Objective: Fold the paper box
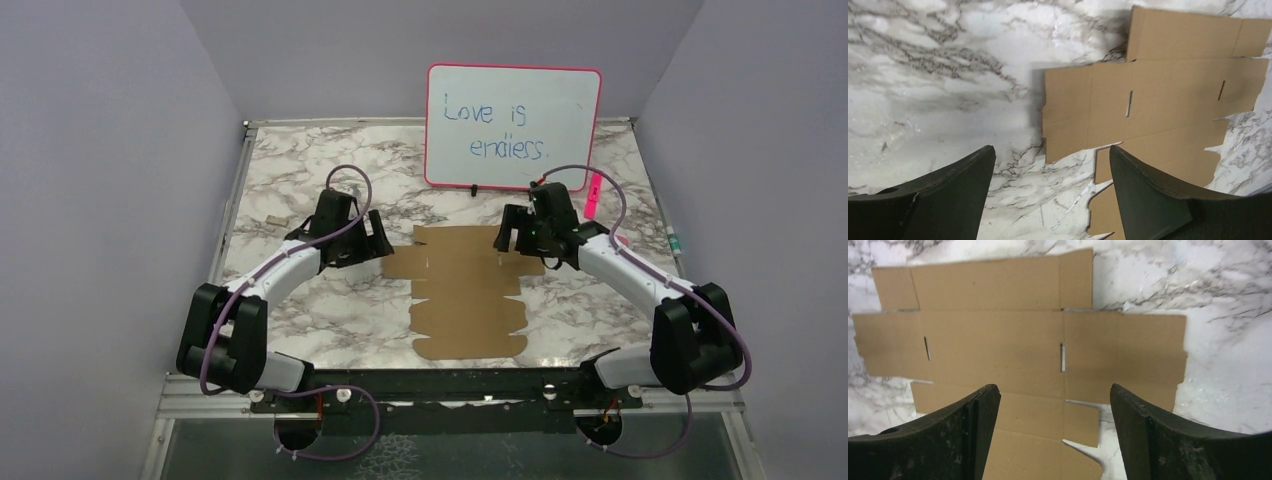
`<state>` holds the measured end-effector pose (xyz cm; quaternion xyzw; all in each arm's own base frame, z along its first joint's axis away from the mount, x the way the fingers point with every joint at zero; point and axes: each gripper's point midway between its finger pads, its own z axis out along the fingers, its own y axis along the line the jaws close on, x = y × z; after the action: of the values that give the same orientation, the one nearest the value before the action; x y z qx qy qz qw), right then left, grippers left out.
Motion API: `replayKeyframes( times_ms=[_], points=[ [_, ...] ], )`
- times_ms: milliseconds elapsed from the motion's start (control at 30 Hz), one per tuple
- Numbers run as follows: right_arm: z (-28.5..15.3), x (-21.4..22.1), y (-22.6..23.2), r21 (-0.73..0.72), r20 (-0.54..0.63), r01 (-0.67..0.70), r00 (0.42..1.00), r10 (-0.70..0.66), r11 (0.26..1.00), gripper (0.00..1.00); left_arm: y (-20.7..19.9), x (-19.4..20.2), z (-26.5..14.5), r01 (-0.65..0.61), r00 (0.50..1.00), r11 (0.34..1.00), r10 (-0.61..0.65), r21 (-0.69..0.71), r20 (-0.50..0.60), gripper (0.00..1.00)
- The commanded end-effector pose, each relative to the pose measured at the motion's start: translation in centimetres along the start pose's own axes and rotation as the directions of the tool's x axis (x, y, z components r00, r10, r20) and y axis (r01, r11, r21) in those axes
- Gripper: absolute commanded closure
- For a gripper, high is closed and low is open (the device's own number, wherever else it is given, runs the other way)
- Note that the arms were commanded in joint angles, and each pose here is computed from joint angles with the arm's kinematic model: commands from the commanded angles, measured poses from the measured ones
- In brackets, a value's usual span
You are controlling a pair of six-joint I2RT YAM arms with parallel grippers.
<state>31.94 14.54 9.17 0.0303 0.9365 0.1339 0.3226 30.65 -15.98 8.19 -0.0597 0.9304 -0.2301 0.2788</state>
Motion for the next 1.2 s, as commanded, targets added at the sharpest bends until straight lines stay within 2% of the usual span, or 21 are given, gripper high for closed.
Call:
replayKeyframes(
  times_ms=[0, 267, 433, 633, 933, 1167],
  points=[
    [-0.8, 0.8, 2.5, -0.169, 0.011, 0.001, 1.0, 0.001, 0.986, 0.12, -0.6, 1.4, 0.6, 0.059, 0.997, 0.994, -0.054, 0.097, -0.048, 0.16],
    [-0.1, 3.0, 3.9, -0.297, -0.019, 0.003, 1.0, -0.009, 0.955, 0.06, -1.7, 1.5, 2.4, 0.101, 0.993, 0.98, -0.088, 0.17, -0.083, 0.29],
    [0.6, 4.1, 4.2, -0.327, -0.049, -0.022, 0.999, 0.006, 0.945, 0.05, -1.4, 2.0, 3.5, 0.111, 0.99, 0.979, -0.094, 0.171, -0.108, 0.42],
    [1.2, 5.7, 4.8, -0.371, -0.107, -0.062, 0.994, 0.024, 0.927, 0.05, -1.5, 2.0, 3.4, 0.099, 0.991, 0.98, -0.082, 0.17, -0.103, 0.63],
    [2.0, 7.1, 6.3, -0.385, -0.123, -0.067, 0.992, 0.021, 0.92, 0.05, -2.4, -0.2, 1.1, -0.036, 0.999, 0.996, 0.036, 0.076, 0.001, 0.79],
    [2.8, 8.4, 9.2, -0.392, -0.136, -0.095, 0.99, 0.045, 0.915, 0.05, -3.2, -0.6, 0.4, -0.149, 0.988, 0.988, 0.15, -0.031, 0.026, 0.83]
  ],
)
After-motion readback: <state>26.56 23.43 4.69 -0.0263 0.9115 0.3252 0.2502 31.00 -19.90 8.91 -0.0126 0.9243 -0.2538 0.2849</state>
